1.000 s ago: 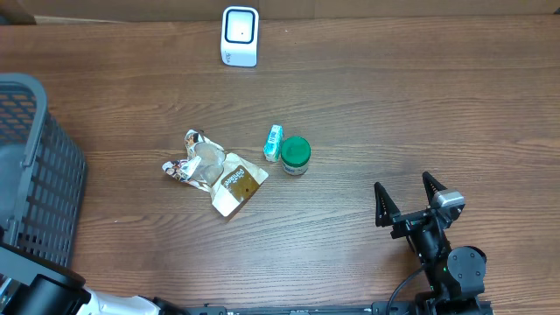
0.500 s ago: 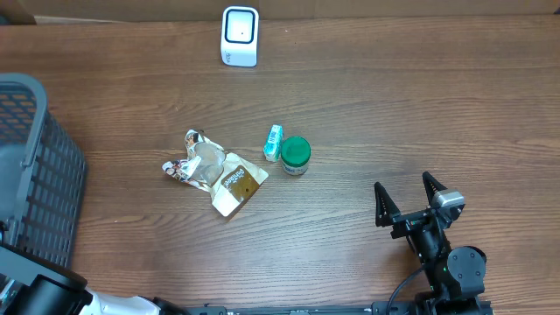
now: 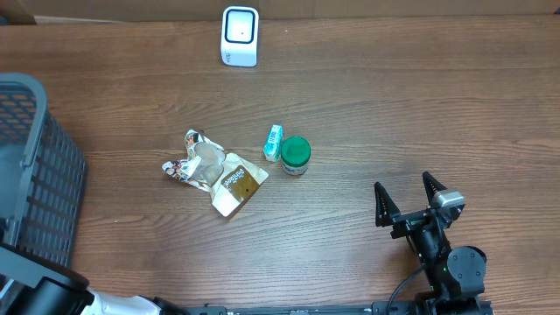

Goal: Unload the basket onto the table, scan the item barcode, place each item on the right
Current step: 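Present the tissue pack barcode to the scanner and set it down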

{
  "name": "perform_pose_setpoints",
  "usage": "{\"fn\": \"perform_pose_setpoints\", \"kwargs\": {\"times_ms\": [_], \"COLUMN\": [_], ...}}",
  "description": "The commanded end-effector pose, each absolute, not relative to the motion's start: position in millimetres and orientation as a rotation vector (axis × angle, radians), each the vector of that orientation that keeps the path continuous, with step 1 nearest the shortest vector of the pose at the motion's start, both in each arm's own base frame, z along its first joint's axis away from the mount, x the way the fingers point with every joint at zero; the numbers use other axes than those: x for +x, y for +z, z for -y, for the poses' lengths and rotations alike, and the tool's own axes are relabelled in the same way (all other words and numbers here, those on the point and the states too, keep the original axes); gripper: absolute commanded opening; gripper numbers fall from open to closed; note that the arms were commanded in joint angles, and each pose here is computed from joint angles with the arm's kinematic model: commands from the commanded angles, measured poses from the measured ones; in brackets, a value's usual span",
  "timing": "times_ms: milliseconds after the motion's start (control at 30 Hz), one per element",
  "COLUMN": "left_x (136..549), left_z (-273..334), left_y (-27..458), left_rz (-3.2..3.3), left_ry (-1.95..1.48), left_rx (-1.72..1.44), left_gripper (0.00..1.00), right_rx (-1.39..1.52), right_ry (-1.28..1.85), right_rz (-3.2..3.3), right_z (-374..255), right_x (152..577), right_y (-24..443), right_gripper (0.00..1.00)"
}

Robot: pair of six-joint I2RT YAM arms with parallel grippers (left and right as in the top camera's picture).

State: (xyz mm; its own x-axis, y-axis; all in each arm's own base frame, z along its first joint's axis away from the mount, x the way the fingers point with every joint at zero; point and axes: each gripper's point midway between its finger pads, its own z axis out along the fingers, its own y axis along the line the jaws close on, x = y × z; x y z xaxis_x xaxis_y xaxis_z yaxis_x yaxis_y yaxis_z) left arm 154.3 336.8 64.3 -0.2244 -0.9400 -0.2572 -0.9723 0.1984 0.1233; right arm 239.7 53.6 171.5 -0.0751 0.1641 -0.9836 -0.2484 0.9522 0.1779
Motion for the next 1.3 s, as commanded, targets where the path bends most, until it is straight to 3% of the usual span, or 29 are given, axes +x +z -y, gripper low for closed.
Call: {"fn": "perform_pose_setpoints", "kwargs": {"times_ms": [0,133,167,233,400,500,767,1000,1267], "left_x": [222.4,264.1,279.6,293.3,298.6,300.6,333.0,363.6,350.1], "left_z": [-345.4,-325.4,-303.8,-268.7,-170.4,-110.4,19.7,95.4,134.0], "left_y": [149.8,264.7,311.7,357.8,391.8,364.3,235.5,137.3,43.5], "left_rz": [-2.18,-2.022,-1.971,-1.932,-2.012,-2.22,-2.645,-2.755,-2.939], "left_ry": [0.177,0.041,-0.034,-0.116,-0.2,-0.19,-0.125,-0.19,-0.129], "left_rx": [-1.666,-1.468,-1.335,-1.172,-0.948,-0.855,-0.605,-0.857,-1.165], "left_gripper": [0.04,0.04,0.04,0.04,0.04,0.04,0.04,0.04,0.04], "right_rx": [-0.06,-0.06,-0.06,-0.06,-0.061,-0.06,-0.06,-0.06,-0.06], "right_ry": [0.332,0.332,0.332,0.332,0.332,0.332,0.332,0.332,0.332], "right_rz": [-1.603,-1.603,-1.603,-1.603,-1.603,-1.603,-1.604,-1.604,-1.603], "right_z": [-51.7,-51.7,-51.7,-51.7,-51.8,-51.7,-51.7,-51.7,-51.7], "right_x": [239.9,239.9,239.9,239.9,239.9,239.9,239.9,239.9,239.9], "right_y": [172.3,172.3,172.3,172.3,172.3,172.3,172.2,172.2,172.3], "right_gripper": [1.0,1.0,1.0,1.0,1.0,1.0,1.0,1.0,1.0]}}
